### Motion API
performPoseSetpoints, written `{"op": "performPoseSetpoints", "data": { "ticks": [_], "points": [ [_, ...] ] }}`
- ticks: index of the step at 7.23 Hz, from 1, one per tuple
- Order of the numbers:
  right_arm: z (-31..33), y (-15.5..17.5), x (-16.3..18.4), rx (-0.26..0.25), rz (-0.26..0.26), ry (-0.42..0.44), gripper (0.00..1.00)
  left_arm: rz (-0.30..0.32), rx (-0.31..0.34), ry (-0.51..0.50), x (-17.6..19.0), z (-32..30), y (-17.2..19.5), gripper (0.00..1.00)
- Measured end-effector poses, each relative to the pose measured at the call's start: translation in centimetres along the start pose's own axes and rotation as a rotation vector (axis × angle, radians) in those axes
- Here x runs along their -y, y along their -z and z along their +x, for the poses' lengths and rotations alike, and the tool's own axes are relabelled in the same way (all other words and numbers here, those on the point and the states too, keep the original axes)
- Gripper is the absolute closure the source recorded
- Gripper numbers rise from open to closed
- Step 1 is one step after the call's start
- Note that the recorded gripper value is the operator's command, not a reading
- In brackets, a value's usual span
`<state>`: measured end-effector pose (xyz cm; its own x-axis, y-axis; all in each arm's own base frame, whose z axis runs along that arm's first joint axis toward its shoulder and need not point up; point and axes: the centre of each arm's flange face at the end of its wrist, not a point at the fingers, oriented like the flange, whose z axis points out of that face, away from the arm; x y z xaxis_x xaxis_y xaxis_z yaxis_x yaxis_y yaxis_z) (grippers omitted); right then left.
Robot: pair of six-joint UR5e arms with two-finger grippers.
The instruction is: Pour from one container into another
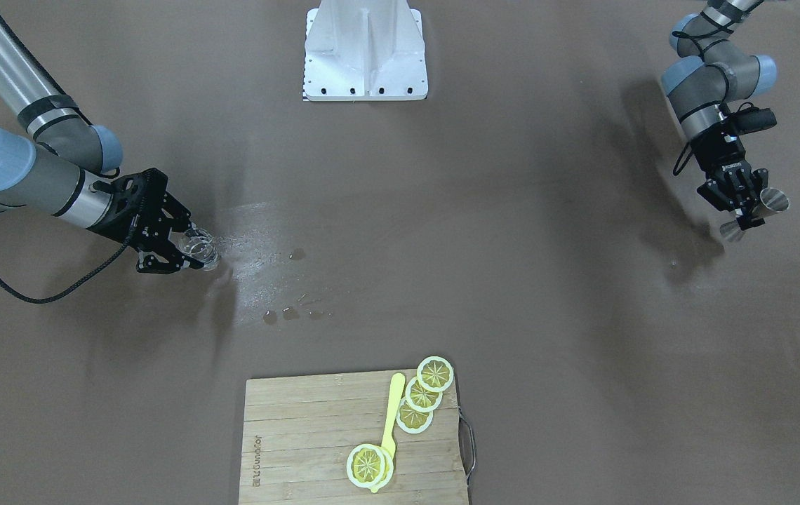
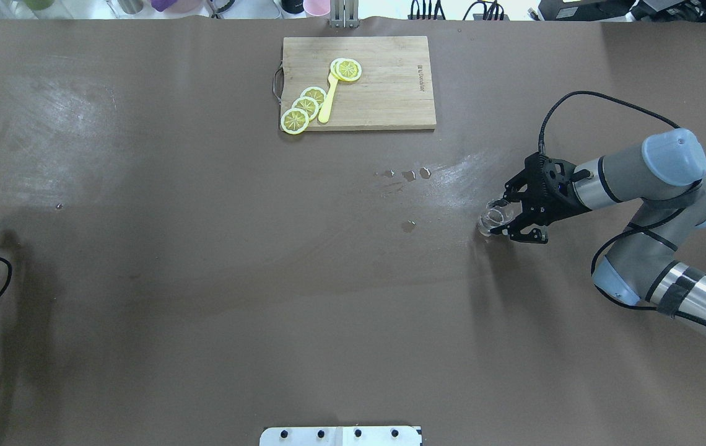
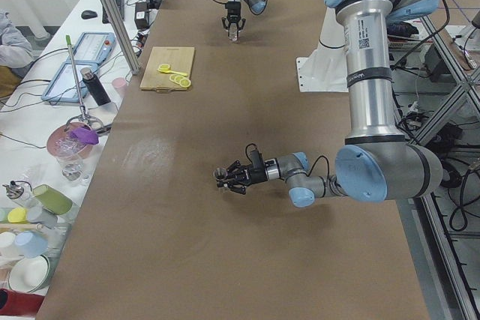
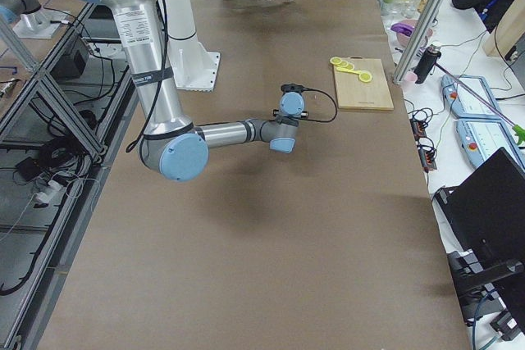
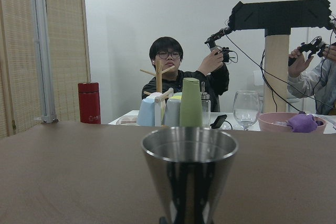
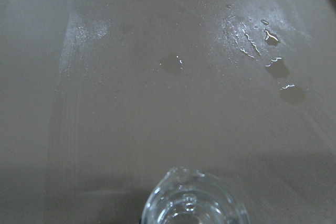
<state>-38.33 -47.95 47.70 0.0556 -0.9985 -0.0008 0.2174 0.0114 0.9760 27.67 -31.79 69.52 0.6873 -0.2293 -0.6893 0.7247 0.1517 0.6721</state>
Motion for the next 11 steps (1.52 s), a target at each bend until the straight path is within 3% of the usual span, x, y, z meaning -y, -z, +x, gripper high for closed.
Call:
{"op": "performPoseSetpoints", "data": {
  "ticks": [2, 4, 6, 10, 11],
  "points": [
    [0.0, 0.0, 0.1, -0.003, 0.001, 0.001, 0.0, -0.011, -0.001, -0.001, -0.3, 0.0, 0.1, 1.0],
    [0.0, 0.0, 0.2, -0.004, 0.003, 0.003, 0.0, -0.016, 0.0, -0.004, -0.5, -0.1, 0.1, 0.84],
    [0.2, 0.1, 0.9, -0.009, 0.012, 0.01, 0.0, -0.026, -0.001, -0.009, -0.7, -0.1, 0.2, 0.75],
    [1.4, 1.4, 2.7, -0.035, 0.04, 0.02, 0.0, -0.029, -0.001, -0.01, -0.8, -0.1, 0.2, 0.27],
    [1.5, 2.0, 3.3, -0.042, 0.051, 0.009, 0.0, -0.029, 0.0, -0.01, -0.8, -0.2, 0.2, 0.02]
  ]
}}
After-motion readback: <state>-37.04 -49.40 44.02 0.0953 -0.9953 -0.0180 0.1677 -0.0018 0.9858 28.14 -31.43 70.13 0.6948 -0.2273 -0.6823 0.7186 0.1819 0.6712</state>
